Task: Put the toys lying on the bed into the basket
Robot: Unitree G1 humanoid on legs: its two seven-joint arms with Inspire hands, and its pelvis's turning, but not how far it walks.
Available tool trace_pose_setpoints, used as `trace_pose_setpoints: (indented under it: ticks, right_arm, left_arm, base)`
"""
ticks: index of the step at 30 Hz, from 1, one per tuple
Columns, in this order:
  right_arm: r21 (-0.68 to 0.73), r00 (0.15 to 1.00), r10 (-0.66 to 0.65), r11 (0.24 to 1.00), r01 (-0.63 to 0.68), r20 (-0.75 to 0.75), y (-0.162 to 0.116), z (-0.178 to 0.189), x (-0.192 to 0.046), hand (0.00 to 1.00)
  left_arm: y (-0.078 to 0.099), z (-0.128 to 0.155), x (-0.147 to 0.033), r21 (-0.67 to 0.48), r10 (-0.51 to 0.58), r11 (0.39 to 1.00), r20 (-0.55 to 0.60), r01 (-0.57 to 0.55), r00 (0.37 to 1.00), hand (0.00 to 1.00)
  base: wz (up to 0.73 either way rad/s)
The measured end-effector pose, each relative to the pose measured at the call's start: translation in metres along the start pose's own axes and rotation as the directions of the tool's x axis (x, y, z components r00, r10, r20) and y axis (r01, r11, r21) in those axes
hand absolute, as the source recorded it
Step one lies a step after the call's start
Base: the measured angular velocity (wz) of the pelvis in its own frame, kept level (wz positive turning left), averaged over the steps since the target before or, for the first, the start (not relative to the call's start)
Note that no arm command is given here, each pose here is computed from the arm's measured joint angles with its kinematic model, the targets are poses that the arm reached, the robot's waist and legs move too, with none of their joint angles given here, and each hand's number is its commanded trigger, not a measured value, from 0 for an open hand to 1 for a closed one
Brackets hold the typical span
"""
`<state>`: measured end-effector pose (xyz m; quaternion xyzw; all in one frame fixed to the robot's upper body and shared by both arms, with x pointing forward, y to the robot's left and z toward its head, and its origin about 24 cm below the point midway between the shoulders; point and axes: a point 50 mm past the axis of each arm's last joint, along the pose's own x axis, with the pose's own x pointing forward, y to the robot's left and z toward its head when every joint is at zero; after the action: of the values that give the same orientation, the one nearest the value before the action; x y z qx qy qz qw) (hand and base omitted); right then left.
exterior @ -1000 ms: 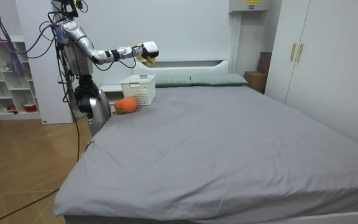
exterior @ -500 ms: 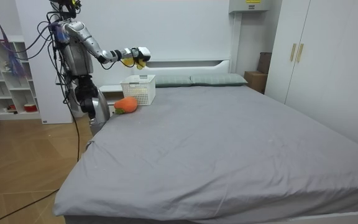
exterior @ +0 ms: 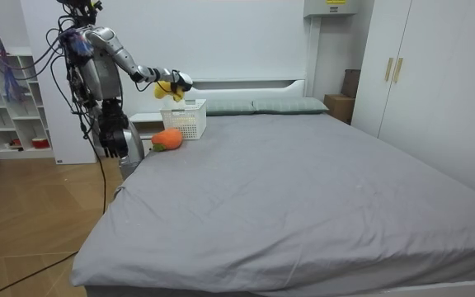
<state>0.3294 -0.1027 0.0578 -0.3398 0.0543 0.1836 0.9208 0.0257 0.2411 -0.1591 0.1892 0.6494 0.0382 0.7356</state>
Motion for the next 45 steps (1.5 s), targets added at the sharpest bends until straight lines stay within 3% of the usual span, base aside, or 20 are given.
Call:
trace_pose_setpoints:
  ticks: [35,45]
  right_arm:
    - [-0.017,0.999,-0.020,1.000,0.019,-0.044,-0.010,-0.012,-0.002,0.00]
    - [0.081,0.994,-0.103,0.991,0.104,-0.023,-0.026,-0.018,-0.013,0.00]
  left_arm:
    - [0.005,0.018,-0.003,0.033,0.019,0.999,0.080,-0.022,0.997,0.00]
    - [0.002,0.014,-0.003,0.032,0.010,0.999,0.063,-0.012,0.998,0.00]
  base:
    - [-0.04]
    - [-0.24]
